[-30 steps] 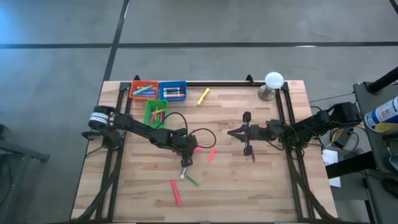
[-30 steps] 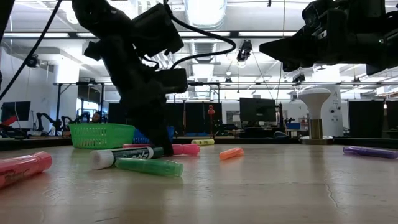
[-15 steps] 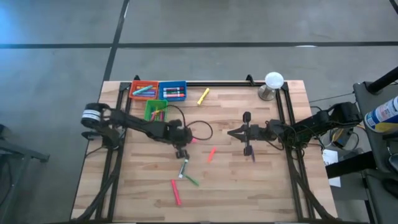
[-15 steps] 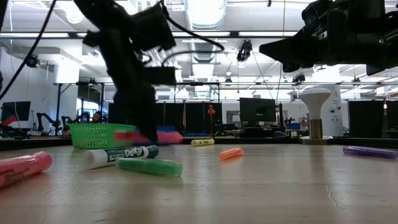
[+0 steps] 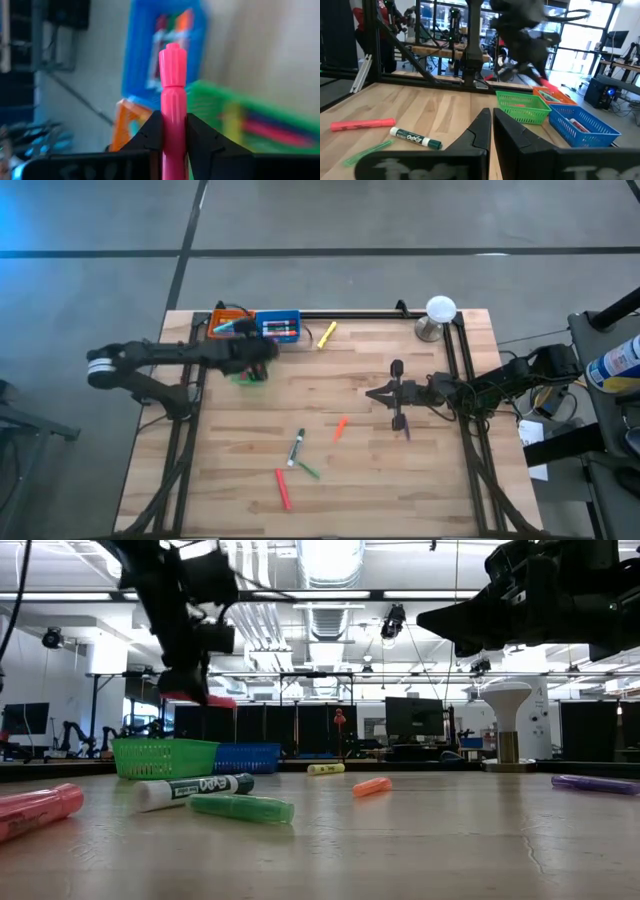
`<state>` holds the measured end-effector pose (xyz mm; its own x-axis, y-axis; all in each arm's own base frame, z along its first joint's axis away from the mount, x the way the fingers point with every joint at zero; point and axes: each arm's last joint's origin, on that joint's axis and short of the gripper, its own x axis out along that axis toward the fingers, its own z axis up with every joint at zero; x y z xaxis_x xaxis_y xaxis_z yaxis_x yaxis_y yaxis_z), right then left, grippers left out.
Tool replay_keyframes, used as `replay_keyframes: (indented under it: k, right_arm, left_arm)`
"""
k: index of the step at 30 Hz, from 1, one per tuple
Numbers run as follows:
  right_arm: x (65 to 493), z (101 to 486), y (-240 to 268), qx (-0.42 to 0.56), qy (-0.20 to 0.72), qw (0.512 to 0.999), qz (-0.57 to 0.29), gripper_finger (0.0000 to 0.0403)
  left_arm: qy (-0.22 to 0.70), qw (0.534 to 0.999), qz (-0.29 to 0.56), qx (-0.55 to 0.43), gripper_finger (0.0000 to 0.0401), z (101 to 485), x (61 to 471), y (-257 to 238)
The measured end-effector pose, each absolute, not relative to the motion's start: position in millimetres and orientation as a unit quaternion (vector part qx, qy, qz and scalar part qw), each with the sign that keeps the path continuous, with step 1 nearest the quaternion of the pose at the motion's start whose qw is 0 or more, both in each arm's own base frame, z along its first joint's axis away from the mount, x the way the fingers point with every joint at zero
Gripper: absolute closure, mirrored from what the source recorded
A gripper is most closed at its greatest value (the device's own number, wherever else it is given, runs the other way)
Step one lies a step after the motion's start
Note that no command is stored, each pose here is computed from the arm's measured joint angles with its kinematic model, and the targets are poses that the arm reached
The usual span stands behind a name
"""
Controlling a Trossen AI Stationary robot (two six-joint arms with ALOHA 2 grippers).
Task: Pick & Place Markers
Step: Put the pink highlighter into the orange bin, then put the orange pen into the green bin
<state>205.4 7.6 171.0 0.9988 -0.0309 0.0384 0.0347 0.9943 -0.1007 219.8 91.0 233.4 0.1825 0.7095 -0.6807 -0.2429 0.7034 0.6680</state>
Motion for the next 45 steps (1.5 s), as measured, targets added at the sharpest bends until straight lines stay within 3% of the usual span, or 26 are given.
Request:
replay_keyframes:
  k: [11,17,25,33,38,45]
  right_arm:
    - [205.4,170.9,7.6,-0.053,-0.018,0.998,-0.016,0.0390]
    - [205.4,170.9,7.6,-0.054,-0.018,0.998,-0.016,0.0390]
    - [205.4,170.9,7.6,-0.052,-0.018,0.998,-0.016,0.0390]
    - [205.4,170.9,7.6,-0.055,-0.017,0.998,-0.016,0.0390]
    - [205.6,170.8,7.7,-0.040,-0.016,0.999,-0.015,0.0390]
    - [209.8,170.5,8.0,-0.010,0.005,1.000,-0.013,0.0390]
  left_arm:
    - [0.588,0.674,0.415,0.165,0.0352,195.0,155.7,182.5]
    - [0.600,0.663,0.412,0.176,0.0349,180.3,147.6,185.9]
    - [0.595,0.655,0.436,0.165,0.0277,175.6,149.3,189.2]
    - [0.603,0.648,0.444,0.139,0.0273,187.7,152.3,186.2]
    - [0.557,0.686,0.460,0.092,0.0303,217.4,164.2,170.8]
    - [0.381,0.836,0.395,0.010,0.0374,238.2,186.2,111.8]
